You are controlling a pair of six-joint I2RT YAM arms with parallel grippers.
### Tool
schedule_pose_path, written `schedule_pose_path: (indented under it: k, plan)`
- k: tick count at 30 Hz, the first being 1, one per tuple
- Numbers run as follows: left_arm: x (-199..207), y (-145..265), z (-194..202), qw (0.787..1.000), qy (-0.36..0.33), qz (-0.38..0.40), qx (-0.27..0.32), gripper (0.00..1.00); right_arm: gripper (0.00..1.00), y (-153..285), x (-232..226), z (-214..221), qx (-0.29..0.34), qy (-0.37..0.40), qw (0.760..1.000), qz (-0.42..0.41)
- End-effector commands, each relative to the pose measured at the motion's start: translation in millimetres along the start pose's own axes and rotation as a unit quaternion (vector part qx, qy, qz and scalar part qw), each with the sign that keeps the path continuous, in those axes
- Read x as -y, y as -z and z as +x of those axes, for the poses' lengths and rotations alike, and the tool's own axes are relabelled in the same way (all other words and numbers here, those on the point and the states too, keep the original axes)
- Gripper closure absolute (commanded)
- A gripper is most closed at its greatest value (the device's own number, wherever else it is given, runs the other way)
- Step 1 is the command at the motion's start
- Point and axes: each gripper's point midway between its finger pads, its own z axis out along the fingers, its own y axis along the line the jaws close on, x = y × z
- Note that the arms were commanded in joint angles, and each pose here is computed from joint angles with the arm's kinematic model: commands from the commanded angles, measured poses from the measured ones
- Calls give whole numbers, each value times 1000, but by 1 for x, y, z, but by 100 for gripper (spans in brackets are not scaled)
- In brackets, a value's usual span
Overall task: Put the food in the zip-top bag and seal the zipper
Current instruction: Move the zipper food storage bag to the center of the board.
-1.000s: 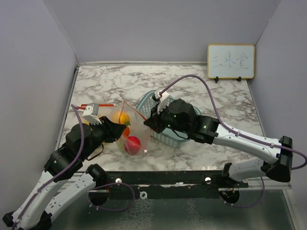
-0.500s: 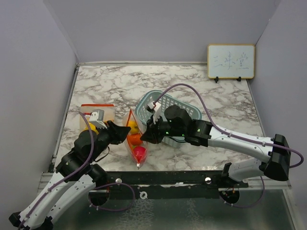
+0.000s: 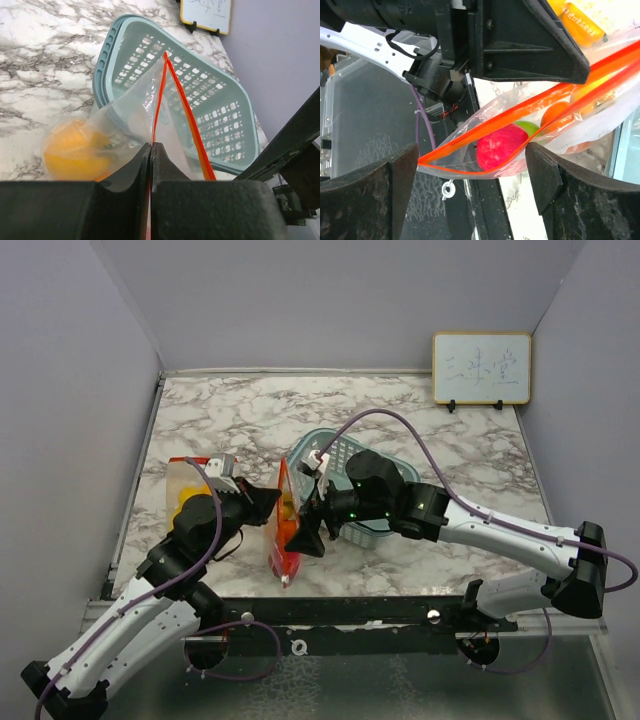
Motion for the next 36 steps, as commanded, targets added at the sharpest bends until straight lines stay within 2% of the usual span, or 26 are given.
schedule_pose_path:
  k: [1,2,4,7,9,10,11,17,19,20,21,22,23,24,25,27,30,36]
  plan:
    - [26,-2,-26,998,-10,50,42,90,8,6,-11,-6,-11,26,999,-23]
    - [31,-1,-29,997,-15,59,43,85,1,3,-8,-2,-19,21,999,-18]
    - [38,1,-33,996,-25,73,42,69,0,-3,5,6,-33,9,999,11]
    - [41,9,-39,996,-41,73,41,37,0,-9,24,18,-48,-17,997,59]
    - [41,20,-46,995,-53,68,42,11,0,-11,29,23,-53,-29,996,71]
    - [41,26,-48,995,-58,68,44,2,0,-13,31,23,-54,-36,995,77]
    - [43,34,-54,994,-64,71,50,1,0,-15,32,23,-53,-43,994,80]
    - [44,75,-65,991,-83,83,67,1,0,-25,41,10,-32,-81,990,110]
    - [49,90,-64,988,-87,107,71,8,9,-26,49,5,-15,-99,985,137]
    - [53,98,-64,986,-88,123,73,15,17,-26,54,2,-6,-104,983,153]
    - [58,106,-62,984,-86,142,71,32,29,-26,58,-3,3,-110,980,163]
    - [63,112,-59,981,-84,160,66,52,44,-26,62,-9,15,-112,978,174]
    - [67,118,-55,980,-80,175,54,64,63,-27,64,-17,29,-112,976,182]
    - [71,121,-48,979,-75,188,37,67,79,-29,68,-24,40,-114,974,192]
    - [74,123,-42,978,-69,197,17,66,94,-31,72,-30,51,-114,972,201]
    - [73,121,-25,979,-57,195,-30,58,97,-35,82,-42,73,-117,965,224]
    - [64,114,-5,981,-46,172,-81,55,98,-41,94,-55,95,-123,956,248]
    - [57,106,6,981,-39,160,-99,54,98,-41,124,-82,160,-153,932,286]
